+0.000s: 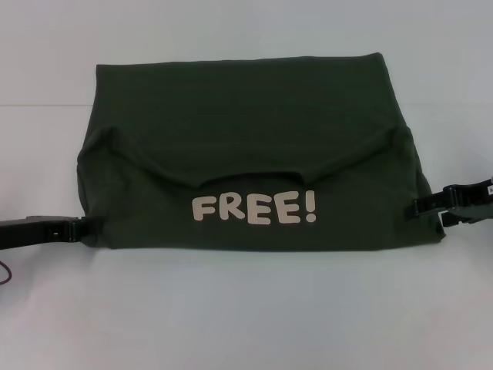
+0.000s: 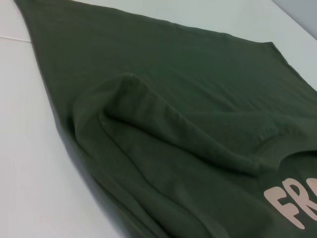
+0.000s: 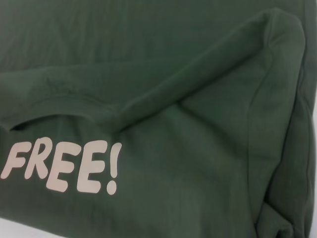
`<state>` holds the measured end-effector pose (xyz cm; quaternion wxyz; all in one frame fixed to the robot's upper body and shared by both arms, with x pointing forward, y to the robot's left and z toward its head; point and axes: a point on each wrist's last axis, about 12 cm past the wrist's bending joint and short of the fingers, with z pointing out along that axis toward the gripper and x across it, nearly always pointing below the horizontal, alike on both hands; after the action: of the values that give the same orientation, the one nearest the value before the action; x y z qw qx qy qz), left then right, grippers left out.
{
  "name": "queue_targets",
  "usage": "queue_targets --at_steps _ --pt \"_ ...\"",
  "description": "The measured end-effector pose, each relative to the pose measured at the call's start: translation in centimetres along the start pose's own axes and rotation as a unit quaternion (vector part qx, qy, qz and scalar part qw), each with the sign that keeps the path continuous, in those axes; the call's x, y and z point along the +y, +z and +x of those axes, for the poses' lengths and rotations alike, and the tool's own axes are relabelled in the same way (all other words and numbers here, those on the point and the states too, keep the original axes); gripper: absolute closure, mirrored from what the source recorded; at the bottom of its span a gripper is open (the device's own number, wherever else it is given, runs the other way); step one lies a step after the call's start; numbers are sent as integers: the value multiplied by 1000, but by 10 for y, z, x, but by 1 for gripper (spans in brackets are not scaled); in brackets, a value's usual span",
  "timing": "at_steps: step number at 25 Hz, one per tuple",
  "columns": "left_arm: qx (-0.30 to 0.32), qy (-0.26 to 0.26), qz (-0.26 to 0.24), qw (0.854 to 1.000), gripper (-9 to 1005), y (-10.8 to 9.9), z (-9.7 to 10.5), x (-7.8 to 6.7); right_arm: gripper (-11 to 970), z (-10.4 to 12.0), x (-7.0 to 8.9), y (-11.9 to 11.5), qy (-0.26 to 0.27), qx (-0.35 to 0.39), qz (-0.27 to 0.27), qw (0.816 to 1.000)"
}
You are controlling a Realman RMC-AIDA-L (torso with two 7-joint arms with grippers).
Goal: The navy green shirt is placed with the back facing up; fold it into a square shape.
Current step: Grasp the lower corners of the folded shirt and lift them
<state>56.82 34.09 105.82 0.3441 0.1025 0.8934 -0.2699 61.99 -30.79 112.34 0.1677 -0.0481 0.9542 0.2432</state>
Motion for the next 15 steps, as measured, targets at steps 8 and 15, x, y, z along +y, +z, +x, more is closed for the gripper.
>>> queue_targets --at_steps 8,15 --pt "1 0 2 1000 945 1 1 -1 60 2 2 9 -7 -5 3 1000" --pt "1 -2 4 1000 945 1 1 -1 59 3 5 14 -12 -5 6 1000"
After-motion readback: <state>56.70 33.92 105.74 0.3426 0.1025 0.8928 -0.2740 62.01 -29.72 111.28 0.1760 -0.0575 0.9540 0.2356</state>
